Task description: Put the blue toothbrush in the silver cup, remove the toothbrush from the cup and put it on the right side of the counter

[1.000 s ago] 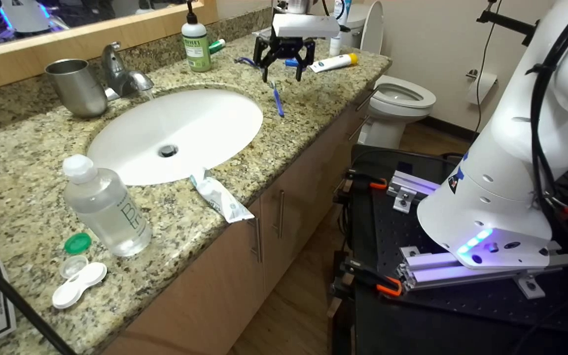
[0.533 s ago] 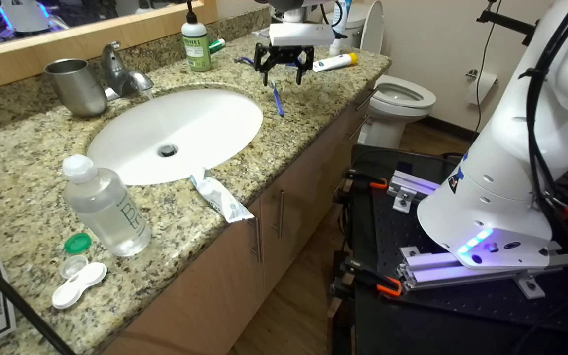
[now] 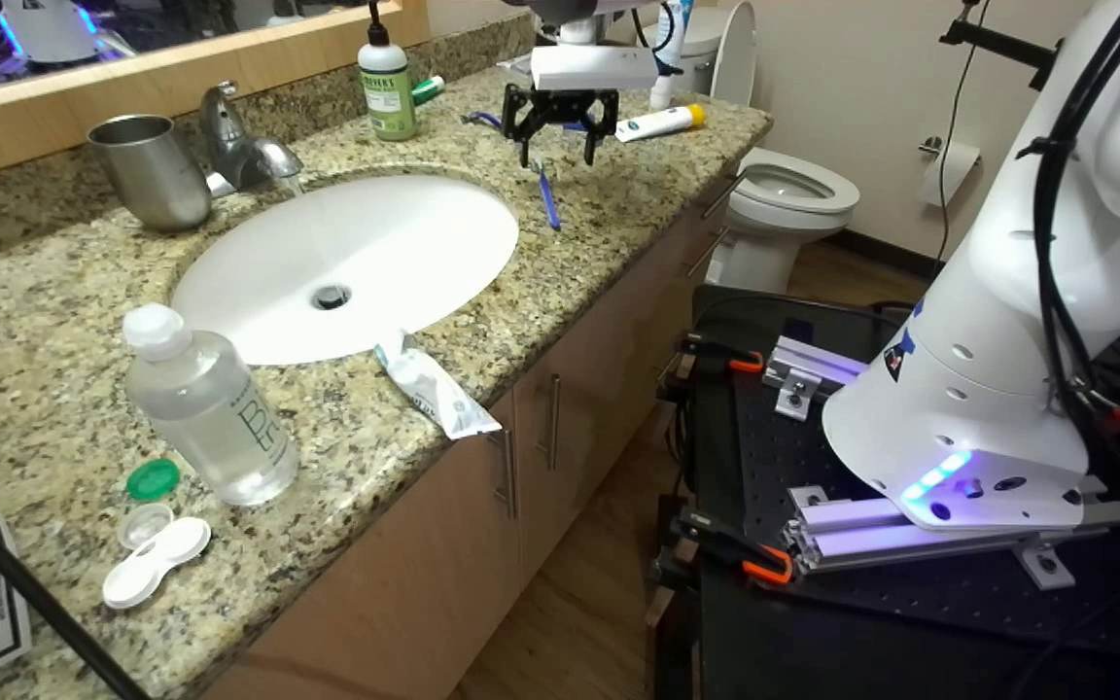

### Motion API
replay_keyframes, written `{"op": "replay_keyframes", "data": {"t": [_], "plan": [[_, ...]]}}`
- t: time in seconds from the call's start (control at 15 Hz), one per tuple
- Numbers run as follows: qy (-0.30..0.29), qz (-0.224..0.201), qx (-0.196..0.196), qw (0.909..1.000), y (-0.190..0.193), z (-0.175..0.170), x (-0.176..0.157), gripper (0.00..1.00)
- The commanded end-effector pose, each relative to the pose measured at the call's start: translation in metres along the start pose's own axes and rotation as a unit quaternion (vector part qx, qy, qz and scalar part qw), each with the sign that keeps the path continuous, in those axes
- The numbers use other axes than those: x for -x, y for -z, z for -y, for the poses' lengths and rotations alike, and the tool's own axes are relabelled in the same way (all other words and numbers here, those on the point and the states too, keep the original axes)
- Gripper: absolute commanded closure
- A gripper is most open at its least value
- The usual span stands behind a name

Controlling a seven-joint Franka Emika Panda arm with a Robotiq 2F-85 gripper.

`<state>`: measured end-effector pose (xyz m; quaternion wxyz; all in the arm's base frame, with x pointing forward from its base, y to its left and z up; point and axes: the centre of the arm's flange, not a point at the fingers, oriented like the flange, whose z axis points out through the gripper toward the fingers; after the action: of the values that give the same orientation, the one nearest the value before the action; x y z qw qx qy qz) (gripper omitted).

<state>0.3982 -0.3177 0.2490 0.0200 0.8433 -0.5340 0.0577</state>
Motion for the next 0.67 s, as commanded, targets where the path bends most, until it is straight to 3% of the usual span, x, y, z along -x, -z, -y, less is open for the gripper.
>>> {"op": "replay_keyframes", "data": {"t": [0.0, 0.27, 0.4, 0.6], "plan": [[0.002, -0.002, 0.015, 0.9999, -0.011, 0.003, -0.01, 0.0], [0.002, 0.001, 0.008, 1.0, -0.008, 0.001, -0.005, 0.0], [0.018, -0.025, -0.002, 0.9995, -0.001, 0.001, -0.002, 0.0], [0.013, -0.004, 0.003, 0.9999, -0.013, 0.003, -0.011, 0.0]]}}
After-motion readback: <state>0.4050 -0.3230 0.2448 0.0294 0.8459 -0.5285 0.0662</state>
